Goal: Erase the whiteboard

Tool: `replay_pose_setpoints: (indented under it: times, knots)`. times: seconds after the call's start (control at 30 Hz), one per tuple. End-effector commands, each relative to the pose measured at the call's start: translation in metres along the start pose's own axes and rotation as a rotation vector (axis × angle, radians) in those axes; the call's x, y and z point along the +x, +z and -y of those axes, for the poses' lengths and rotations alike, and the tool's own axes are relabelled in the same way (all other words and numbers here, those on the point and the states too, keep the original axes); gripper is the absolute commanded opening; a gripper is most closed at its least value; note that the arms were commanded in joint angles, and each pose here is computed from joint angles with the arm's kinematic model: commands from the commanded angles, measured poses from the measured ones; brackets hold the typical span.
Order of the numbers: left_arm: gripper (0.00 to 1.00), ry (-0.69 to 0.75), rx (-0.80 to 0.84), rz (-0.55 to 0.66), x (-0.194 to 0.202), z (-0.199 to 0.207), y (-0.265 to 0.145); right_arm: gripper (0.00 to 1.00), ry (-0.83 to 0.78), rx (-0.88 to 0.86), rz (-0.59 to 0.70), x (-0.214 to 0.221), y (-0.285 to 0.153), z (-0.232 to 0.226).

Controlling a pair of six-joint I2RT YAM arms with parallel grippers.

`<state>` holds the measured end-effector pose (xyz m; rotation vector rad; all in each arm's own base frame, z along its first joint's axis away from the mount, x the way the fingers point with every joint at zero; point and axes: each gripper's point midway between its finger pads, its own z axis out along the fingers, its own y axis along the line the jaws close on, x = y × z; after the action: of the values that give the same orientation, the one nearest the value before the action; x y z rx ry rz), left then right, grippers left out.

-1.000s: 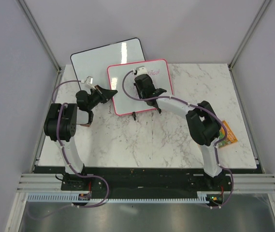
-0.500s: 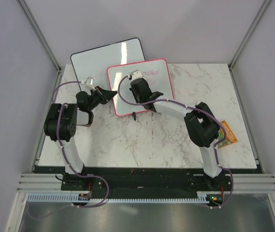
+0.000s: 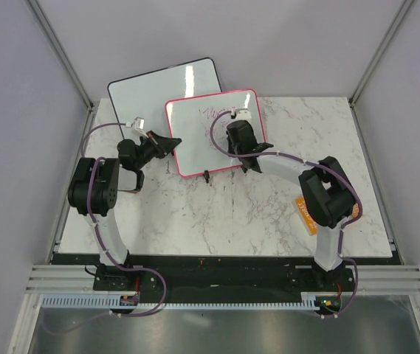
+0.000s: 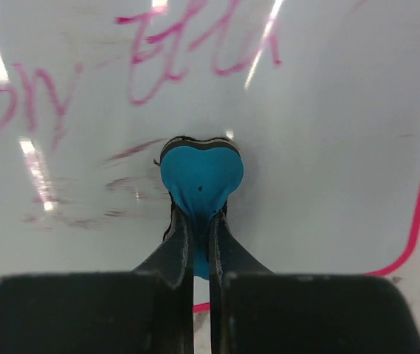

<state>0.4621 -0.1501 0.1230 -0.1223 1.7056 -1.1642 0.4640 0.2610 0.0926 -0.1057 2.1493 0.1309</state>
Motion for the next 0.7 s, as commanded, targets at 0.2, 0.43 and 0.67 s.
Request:
replay_pose_setpoints:
  times: [0.2, 0.43, 0.67]
  knots:
    - [0.02, 0.106, -0.045, -0.039, 0.015, -0.022, -0.005, 0.00, -0.221, 0.121, -0.298, 0.112, 0.006, 0.045]
    - [0.02, 0.114, -0.033, -0.044, 0.016, -0.019, -0.004, 0.00, -0.296, -0.176, -0.266, 0.107, 0.001, -0.061]
    - [0.02, 0.122, -0.020, -0.048, 0.017, -0.017, -0.004, 0.00, -0.361, -0.375, -0.224, 0.090, -0.001, -0.145]
